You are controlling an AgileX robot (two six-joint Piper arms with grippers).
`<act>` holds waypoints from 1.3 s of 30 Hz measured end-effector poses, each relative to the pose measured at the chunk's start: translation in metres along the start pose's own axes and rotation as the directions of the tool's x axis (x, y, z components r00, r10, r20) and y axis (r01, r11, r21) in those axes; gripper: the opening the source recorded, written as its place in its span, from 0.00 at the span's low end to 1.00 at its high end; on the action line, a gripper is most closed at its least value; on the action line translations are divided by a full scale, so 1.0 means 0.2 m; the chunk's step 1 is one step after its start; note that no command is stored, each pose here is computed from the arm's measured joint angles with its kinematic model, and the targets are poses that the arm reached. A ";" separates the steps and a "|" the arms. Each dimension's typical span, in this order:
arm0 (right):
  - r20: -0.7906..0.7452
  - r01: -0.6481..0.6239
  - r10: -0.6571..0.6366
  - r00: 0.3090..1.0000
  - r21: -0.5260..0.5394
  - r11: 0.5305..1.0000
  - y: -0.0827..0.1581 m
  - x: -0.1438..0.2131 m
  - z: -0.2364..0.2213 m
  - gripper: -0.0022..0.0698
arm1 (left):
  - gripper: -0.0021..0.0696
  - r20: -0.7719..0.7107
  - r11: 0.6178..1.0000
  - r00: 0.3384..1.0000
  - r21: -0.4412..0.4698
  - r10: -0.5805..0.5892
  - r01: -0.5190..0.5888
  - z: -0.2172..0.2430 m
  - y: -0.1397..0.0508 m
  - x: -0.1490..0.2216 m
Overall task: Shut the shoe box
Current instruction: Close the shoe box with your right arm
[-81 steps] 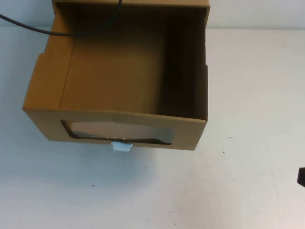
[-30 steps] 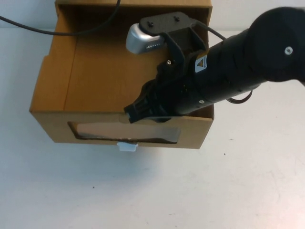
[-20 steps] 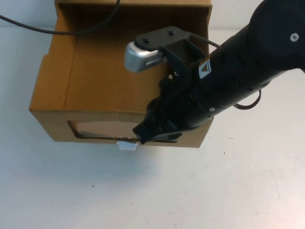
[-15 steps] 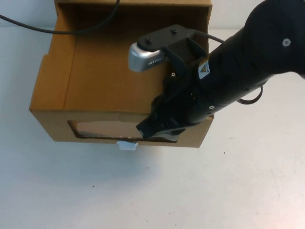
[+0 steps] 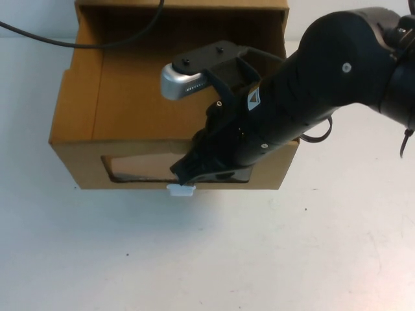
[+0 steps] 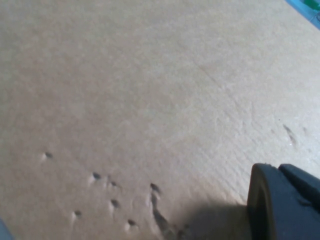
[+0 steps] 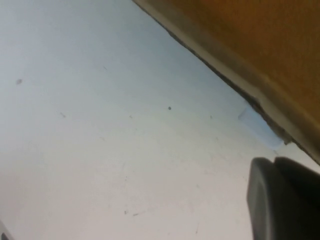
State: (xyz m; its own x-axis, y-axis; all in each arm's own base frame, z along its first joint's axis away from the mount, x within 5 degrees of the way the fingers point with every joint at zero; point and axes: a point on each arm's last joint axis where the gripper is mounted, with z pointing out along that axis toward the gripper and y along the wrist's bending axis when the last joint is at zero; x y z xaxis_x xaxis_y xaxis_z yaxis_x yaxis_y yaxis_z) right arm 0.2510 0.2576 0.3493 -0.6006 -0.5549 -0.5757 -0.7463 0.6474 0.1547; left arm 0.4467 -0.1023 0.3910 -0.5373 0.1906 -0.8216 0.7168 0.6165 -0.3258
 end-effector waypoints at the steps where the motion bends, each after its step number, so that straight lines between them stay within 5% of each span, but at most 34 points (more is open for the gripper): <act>1: 0.002 0.003 -0.003 1.000 -0.004 1.000 0.00 -0.01 0.00 0.01 | 0.02 0.000 1.000 1.000 0.000 0.000 0.000 0.00 0.00 0.00; 26: 0.203 0.032 -0.035 0.979 0.018 0.999 0.00 -0.11 -0.01 0.01 | 0.02 -0.019 1.000 1.000 0.021 -0.002 0.002 0.00 -0.01 0.01; 39: 0.280 -0.033 0.009 0.960 0.081 0.996 -0.23 -0.32 0.06 0.01 | 0.02 -0.016 1.000 1.000 0.020 -0.001 0.001 0.00 -0.01 0.01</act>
State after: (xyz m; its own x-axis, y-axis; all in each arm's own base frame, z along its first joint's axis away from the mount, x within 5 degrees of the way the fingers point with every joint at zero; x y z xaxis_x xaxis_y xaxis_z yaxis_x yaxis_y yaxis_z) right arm 0.3266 0.2692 0.3691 -0.5028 -0.3802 -0.7763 -0.7005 0.7054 0.1081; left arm 0.4445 -0.1032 0.3910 -0.5446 0.2020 -0.8140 0.7251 0.6012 -0.3359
